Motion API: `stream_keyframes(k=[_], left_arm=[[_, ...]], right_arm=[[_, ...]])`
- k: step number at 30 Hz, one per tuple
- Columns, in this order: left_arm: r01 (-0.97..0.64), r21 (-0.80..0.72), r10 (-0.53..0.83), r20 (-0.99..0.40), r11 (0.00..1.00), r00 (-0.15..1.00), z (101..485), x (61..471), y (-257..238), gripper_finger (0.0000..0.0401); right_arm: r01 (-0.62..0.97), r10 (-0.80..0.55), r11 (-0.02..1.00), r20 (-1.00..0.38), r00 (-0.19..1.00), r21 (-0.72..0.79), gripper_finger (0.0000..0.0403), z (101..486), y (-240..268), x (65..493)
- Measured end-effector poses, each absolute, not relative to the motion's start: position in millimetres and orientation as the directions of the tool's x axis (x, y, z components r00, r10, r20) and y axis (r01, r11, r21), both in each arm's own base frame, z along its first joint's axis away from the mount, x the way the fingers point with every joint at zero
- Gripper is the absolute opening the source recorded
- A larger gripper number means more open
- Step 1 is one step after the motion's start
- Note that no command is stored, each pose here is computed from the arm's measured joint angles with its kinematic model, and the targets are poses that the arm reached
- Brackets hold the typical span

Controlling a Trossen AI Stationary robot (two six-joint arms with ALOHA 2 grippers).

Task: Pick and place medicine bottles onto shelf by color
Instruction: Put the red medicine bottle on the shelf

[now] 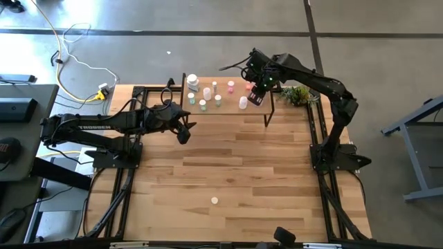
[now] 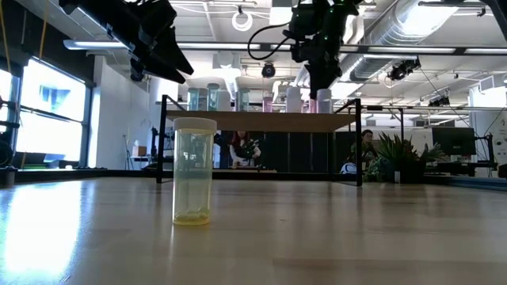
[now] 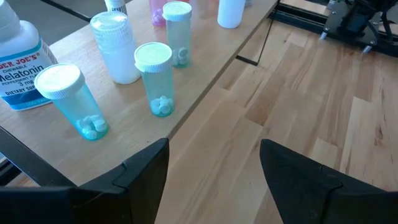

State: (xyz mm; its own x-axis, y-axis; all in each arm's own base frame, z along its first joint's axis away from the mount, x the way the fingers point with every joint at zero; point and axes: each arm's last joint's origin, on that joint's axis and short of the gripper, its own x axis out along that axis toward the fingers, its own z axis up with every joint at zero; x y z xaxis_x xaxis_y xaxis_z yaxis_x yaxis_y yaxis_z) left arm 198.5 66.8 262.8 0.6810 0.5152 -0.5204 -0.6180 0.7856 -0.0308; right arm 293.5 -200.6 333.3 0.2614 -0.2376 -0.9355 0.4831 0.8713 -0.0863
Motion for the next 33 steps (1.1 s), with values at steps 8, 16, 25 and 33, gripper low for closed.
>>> stream_keyframes(k=[8, 16, 25, 33], left_arm=[[-0.611, -0.036, 0.506, -0.522, 0.791, 0.686, 262.8, 198.7, 66.6, 0.0241], [-0.611, -0.036, 0.506, -0.523, 0.791, 0.686, 262.7, 198.7, 66.5, 0.0241], [-0.600, -0.044, 0.493, -0.525, 0.799, 0.694, 262.7, 198.9, 66.2, 0.0241], [-0.592, -0.050, 0.482, -0.527, 0.805, 0.700, 262.6, 199.1, 65.9, 0.0241]], right_arm=[[0.482, -0.232, 0.872, -0.938, 0.257, -0.084, 0.0128, 333.0, -200.1, 293.0], [0.482, -0.232, 0.872, -0.938, 0.257, -0.084, 0.0130, 332.9, -200.2, 293.0], [0.482, -0.233, 0.872, -0.938, 0.257, -0.084, 0.0131, 333.2, -200.1, 292.9], [0.482, -0.233, 0.872, -0.938, 0.257, -0.084, 0.0131, 333.3, -200.0, 292.8]])
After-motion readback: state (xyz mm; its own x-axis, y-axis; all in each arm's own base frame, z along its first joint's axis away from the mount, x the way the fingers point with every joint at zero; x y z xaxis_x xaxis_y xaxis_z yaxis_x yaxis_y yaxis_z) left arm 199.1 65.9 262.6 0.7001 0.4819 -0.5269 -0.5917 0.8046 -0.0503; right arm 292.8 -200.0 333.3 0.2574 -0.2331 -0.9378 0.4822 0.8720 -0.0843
